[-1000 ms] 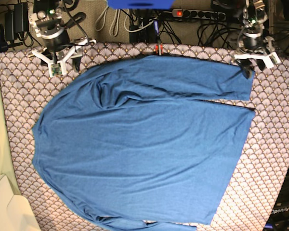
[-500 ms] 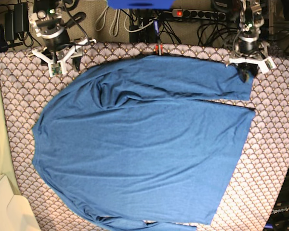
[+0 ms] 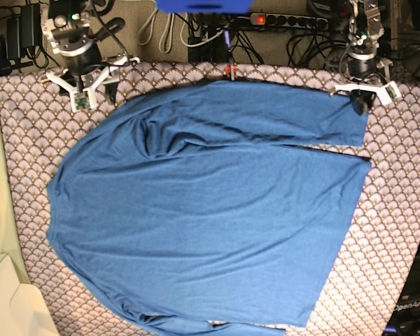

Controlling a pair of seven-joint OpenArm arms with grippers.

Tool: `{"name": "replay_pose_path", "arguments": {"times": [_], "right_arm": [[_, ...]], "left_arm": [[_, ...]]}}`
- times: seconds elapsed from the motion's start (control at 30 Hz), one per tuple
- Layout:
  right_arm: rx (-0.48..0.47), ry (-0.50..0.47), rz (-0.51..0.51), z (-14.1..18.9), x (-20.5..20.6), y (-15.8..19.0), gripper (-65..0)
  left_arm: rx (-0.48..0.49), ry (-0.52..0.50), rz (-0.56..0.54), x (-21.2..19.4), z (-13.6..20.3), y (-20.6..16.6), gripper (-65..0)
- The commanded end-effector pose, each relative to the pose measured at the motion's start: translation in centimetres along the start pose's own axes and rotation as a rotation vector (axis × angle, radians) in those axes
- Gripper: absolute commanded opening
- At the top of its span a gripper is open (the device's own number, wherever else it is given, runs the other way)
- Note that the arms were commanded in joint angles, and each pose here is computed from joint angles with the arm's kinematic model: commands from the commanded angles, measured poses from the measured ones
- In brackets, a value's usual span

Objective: Fold the T-shirt properly
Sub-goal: 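Grasp the shirt's collar edge corners with both grippers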

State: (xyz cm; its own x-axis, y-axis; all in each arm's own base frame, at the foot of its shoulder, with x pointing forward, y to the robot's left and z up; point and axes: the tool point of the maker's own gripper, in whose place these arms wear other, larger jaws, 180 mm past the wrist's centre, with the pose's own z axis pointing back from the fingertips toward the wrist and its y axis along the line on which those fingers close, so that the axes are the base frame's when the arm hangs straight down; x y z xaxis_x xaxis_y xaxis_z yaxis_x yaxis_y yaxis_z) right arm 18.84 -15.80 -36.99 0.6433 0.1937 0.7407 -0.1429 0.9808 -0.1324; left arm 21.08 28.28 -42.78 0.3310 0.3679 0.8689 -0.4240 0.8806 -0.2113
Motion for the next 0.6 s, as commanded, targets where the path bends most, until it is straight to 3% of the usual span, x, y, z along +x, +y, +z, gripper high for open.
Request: {"name": "replay_pose_path", "arguments": {"times": [0.0, 0.1, 0.33, 0.57], "right_arm": [[-0.005, -0.036, 0.01, 0.2, 0.9, -0.2, -35.8], [-0.006, -0.039, 0.01, 0.1, 1.1, -0.3, -35.7], [-0.014, 0.0, 0.001, -1.5, 0.9, -0.7, -35.6], [-0.029, 0.01, -0.007, -3.2, 3.0, -1.4, -35.6]], "left_arm": [[-0.002, -0.024, -0.009, 0.8, 0.1, 0.2, -65.0], [-0.001, -0.022, -0.007, 0.7, 0.1, 0.2, -62.8], [0.0, -0.019, -0.01, 0.6, 0.2, 0.3, -64.6], [-0.002, -0.022, -0.013, 0.7, 0.2, 0.2, -64.6]]}}
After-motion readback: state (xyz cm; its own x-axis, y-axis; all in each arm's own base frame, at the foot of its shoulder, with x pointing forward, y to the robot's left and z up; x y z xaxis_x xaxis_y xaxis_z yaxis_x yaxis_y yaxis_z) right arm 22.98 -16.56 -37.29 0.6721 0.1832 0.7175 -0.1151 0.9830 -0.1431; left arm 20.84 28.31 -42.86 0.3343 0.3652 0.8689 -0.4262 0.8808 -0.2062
